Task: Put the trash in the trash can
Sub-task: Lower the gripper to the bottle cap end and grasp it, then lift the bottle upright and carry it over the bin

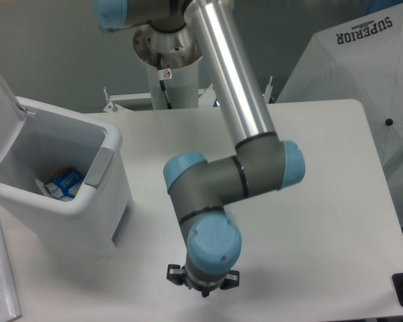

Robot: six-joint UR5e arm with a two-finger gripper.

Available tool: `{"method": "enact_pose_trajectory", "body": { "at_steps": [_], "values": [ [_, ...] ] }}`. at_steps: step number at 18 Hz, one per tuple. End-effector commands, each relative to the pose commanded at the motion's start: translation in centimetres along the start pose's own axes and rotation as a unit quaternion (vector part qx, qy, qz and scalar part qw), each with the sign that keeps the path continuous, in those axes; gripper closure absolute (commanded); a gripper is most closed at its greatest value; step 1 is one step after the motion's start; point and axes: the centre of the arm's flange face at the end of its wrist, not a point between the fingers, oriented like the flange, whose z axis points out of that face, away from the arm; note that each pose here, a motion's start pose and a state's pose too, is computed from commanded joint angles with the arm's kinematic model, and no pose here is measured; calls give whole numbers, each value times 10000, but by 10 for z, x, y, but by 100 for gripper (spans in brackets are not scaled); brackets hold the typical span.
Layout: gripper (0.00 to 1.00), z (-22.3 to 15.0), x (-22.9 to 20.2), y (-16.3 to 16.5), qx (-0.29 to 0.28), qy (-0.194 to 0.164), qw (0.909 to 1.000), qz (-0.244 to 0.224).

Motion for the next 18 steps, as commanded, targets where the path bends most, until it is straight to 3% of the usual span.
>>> {"method": "enact_pose_trajectory", "body": {
  "at_steps": [4, 8, 13, 18],
  "values": [
    [86, -89, -15, 6, 971, 292, 9948, -107],
    [86, -166, -11, 14, 1866, 673, 9801, -23],
    [86, -240, 8, 20, 2983, 1213, 9462, 324],
    [86, -282, 27, 31, 3512, 1883, 9152, 600]
  ]
}}
